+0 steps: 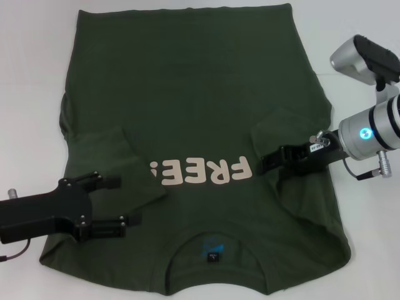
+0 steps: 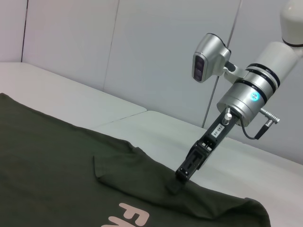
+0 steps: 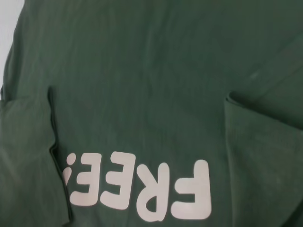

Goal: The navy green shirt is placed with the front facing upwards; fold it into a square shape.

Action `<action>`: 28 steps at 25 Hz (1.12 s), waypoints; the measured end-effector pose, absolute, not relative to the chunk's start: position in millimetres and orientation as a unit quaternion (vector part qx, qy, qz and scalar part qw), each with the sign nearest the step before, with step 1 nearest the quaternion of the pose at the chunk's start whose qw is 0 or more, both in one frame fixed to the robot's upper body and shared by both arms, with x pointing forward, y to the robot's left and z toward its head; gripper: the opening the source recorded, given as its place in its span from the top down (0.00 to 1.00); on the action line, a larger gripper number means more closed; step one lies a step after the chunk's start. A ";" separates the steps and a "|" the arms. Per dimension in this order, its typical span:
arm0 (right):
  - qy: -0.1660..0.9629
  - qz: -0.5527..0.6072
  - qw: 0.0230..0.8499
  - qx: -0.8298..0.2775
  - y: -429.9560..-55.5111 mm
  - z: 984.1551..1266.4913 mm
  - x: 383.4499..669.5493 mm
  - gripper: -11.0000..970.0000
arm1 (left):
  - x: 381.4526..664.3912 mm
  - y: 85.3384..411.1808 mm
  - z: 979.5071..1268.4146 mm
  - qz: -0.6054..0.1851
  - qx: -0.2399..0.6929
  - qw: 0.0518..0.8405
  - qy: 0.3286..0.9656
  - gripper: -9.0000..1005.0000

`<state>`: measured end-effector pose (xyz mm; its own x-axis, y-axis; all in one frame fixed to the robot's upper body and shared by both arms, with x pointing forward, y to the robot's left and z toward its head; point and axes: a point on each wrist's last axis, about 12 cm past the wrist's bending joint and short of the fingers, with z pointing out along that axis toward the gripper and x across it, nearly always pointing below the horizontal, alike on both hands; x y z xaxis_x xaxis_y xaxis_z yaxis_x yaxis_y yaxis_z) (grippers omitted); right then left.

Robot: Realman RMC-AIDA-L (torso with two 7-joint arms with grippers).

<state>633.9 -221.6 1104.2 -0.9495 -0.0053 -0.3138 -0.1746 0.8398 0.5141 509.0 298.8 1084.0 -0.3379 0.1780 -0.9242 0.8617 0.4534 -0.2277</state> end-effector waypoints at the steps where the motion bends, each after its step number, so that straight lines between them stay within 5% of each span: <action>1: 0.947 0.279 0.151 -0.047 -220.8 1103.5 633.6 0.29 | 509.1 298.7 1084.1 -0.380 0.359 0.450 0.724 0.06; 28: 0.948 0.252 0.193 -0.029 -244.0 1116.2 647.2 0.30 | 511.9 297.8 1086.0 -0.382 0.359 0.448 0.724 0.06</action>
<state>647.2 -244.0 1116.2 -0.9242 0.0425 -0.3795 -0.1513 0.8718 0.4660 511.9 297.8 1086.0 -0.3413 0.1778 -0.9230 0.8620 0.4507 -0.2319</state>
